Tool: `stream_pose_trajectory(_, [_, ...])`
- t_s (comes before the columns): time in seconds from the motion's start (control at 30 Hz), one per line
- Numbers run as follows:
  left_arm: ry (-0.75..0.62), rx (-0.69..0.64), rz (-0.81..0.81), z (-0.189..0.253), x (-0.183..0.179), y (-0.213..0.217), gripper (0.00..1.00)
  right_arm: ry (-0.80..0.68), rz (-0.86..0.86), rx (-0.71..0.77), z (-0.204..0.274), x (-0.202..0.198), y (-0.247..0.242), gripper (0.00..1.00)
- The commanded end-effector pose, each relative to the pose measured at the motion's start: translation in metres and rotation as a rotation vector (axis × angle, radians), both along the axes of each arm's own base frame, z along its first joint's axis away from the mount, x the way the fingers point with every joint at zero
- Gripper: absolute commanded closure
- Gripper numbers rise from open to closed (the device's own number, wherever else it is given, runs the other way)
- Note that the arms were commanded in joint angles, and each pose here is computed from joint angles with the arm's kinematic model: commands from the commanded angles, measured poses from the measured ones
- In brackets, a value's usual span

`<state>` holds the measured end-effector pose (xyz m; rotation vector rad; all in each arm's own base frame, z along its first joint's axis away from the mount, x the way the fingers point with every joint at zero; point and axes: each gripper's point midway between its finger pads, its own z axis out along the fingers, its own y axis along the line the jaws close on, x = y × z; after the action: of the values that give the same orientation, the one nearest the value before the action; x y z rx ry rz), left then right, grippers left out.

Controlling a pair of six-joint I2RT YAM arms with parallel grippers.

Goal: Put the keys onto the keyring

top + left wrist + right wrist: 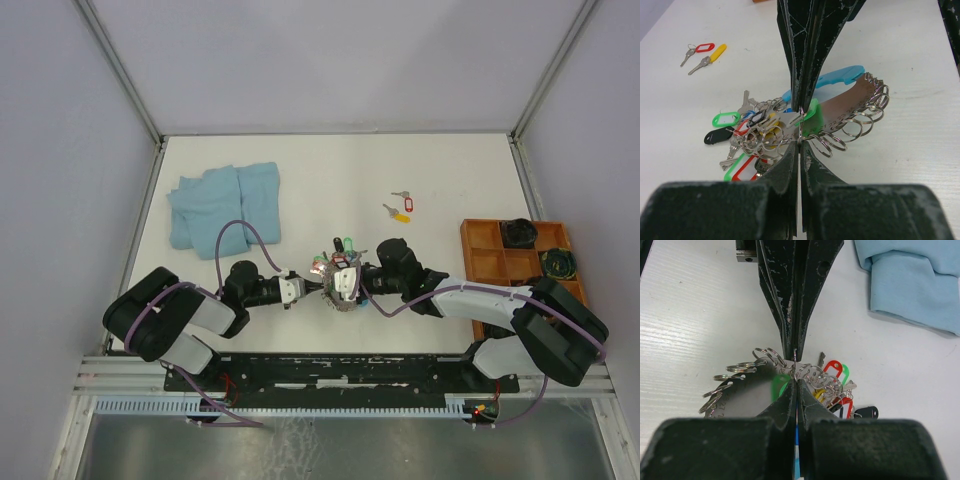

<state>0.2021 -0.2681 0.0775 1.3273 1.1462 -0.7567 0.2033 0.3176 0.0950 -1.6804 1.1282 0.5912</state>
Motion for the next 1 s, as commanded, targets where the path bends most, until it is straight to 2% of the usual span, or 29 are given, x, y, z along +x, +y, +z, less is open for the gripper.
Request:
stream_pose_trajectory(0.0, [-0.072,-0.048,-0.027,0.0201,0.0005,-0.0056,0.97,-0.027,-0.005,0.033,0.0106,0.003,0.005,1.0])
stream_pose_trajectory(0.27, [-0.072,-0.05,-0.022,0.0208,0.001,-0.0054,0.97,-0.033,-0.008,-0.004,0.006,0.0015,-0.0011,0.99])
stream_pose_trajectory(0.97, [-0.059,-0.052,-0.03,0.0207,-0.0001,-0.0065,0.97,-0.035,-0.001,0.028,0.0099,0.0015,0.0077,0.99])
